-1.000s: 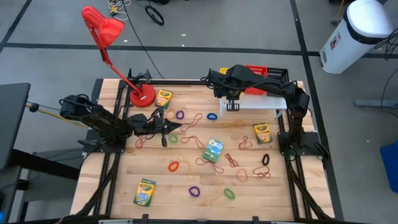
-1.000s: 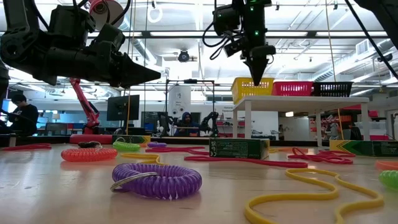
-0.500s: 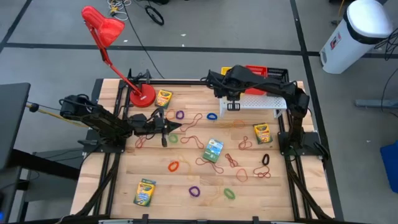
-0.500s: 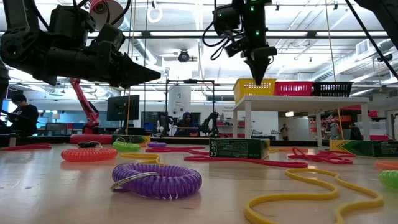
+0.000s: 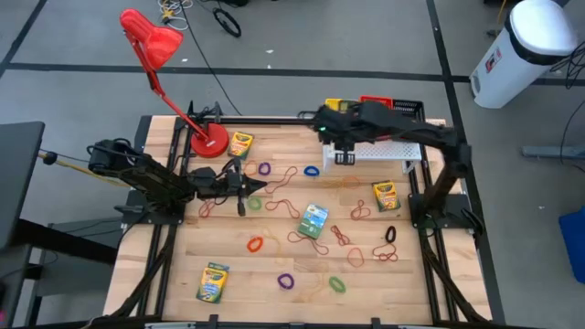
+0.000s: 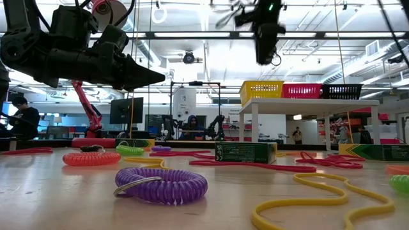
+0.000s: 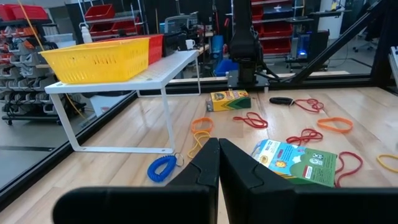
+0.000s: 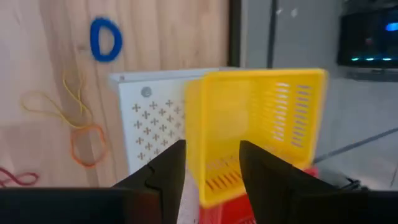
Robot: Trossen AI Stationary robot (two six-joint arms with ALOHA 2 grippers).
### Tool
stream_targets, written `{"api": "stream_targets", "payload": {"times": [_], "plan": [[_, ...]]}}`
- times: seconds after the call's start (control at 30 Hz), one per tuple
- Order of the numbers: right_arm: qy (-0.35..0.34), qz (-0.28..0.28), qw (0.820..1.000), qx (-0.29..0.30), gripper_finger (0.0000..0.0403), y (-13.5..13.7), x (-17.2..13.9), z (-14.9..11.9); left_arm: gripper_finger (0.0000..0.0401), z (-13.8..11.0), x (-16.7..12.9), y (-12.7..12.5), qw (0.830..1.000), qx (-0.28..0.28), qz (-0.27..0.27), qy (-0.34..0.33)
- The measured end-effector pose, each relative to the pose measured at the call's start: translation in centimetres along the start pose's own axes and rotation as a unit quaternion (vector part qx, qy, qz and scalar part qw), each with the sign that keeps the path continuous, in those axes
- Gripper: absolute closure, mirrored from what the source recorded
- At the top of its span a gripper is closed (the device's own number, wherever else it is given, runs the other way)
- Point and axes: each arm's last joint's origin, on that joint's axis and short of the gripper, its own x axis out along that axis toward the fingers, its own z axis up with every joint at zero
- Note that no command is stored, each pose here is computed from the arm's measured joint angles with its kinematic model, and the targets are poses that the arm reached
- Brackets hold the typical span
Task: Pick & Place Office Desk Supplies
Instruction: Adjust the red basket on the shelf
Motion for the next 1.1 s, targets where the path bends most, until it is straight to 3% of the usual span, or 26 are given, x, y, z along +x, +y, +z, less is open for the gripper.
{"api": "stream_targets", "payload": {"times": [0.17,0.33,0.43,0.57,0.7,0.9,1.1], "plan": [[-0.026,-0.014,0.991,0.13,0.028,-3.0,-3.1,-4.0,0.0392,0.0,0.0,0.0,1.0,0.0,0.0,0.0],[0.028,-0.011,0.941,0.338,0.0366,-7.1,-2.1,-8.2,0.0392,0.0,0.0,0.0,1.0,0.0,0.0,-0.001],[0.073,-0.006,0.92,0.386,0.0394,-8.3,0.3,-9.7,0.0392,0.0,0.0,0.0,1.0,0.0,0.0,-0.001],[0.068,0.031,0.909,0.41,0.0389,-8.3,3.7,-9.9,0.0392,0.0,0.0,0.0,1.0,0.0,0.0,0.002],[0.081,0.043,0.91,0.404,0.0398,-7.4,6.1,-10.0,0.0392,0.0,0.0,0.0,1.0,0.0,0.0,0.002],[0.103,0.081,0.91,0.393,0.0399,-5.9,7.9,-10.2,0.0392,0.0,0.0,0.0,1.0,0.002,0.0,0.002],[0.061,0.075,0.916,0.389,0.0397,-5.8,8.7,-9.4,0.0392,0.0,0.0,0.0,1.0,0.005,0.001,0.002]]}}
